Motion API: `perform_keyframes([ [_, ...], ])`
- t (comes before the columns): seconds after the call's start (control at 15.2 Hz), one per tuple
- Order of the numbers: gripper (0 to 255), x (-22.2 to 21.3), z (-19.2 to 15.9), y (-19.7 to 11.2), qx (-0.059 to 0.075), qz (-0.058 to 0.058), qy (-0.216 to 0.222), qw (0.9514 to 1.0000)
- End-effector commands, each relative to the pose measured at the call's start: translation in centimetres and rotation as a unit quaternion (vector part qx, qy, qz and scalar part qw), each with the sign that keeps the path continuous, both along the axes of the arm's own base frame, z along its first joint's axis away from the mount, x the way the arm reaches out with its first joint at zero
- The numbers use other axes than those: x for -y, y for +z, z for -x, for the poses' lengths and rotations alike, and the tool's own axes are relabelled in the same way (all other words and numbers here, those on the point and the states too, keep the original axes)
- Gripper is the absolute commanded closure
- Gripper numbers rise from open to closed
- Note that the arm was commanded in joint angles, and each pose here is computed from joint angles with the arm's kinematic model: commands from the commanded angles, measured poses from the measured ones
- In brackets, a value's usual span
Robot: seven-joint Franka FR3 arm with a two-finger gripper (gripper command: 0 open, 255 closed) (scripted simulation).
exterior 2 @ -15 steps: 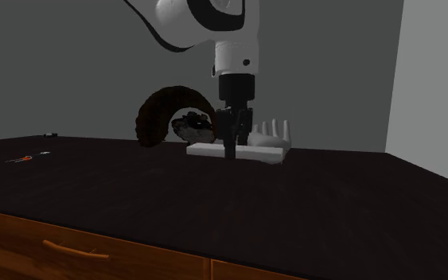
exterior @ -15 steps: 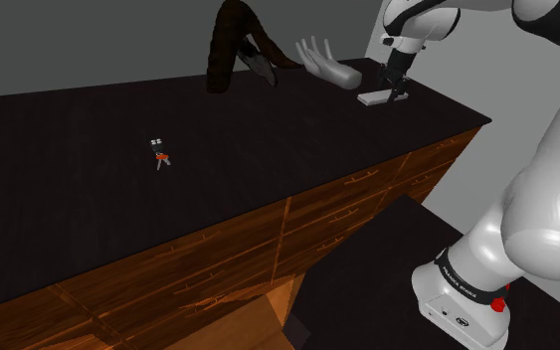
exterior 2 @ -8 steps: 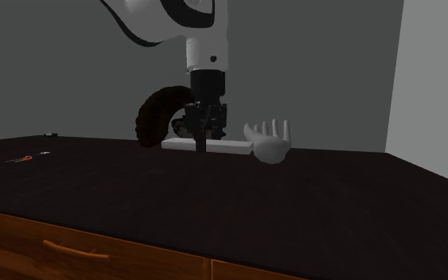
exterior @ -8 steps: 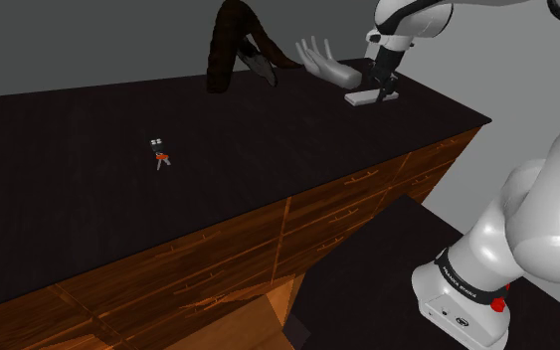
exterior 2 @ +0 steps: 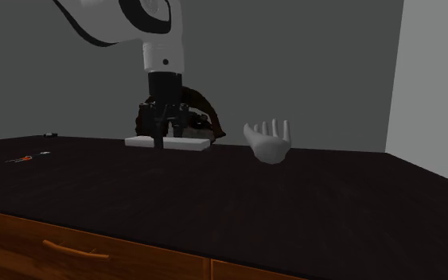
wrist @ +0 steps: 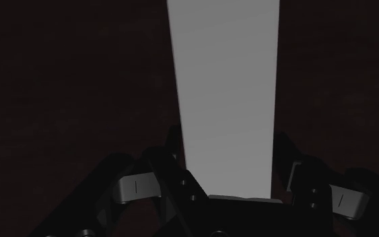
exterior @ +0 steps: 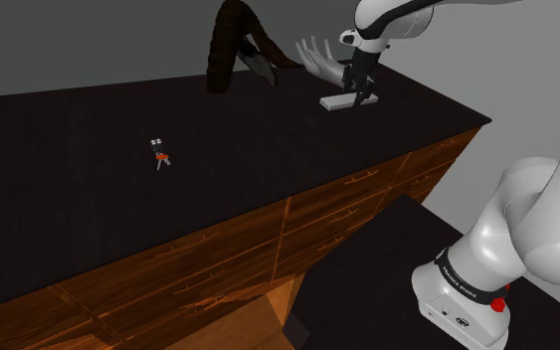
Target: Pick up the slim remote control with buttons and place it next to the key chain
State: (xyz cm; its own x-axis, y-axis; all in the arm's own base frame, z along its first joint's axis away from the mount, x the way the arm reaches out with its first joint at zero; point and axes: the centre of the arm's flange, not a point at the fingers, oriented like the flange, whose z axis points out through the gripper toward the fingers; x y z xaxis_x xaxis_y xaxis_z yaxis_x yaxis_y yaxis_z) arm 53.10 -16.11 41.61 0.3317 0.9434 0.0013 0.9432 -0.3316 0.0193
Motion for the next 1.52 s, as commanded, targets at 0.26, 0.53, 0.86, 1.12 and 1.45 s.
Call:
perform_keyframes([
  [0.26,255,-8.0,-1.4,-0.1,0.0,0.0,-0.001,1.0],
  [0.53,255,-13.2,-2.2,0.0,0.0,0.0,-0.001,1.0],
  [0.86,255,-19.7,-3.4,0.0,0.0,0.0,-0.001,1.0],
  [1.12,255,-24.9,-4.3,0.0,0.0,0.0,-0.001,1.0],
  [1.45,255,-31.4,-5.4,0.1,0.0,0.0,-0.001,1.0],
])
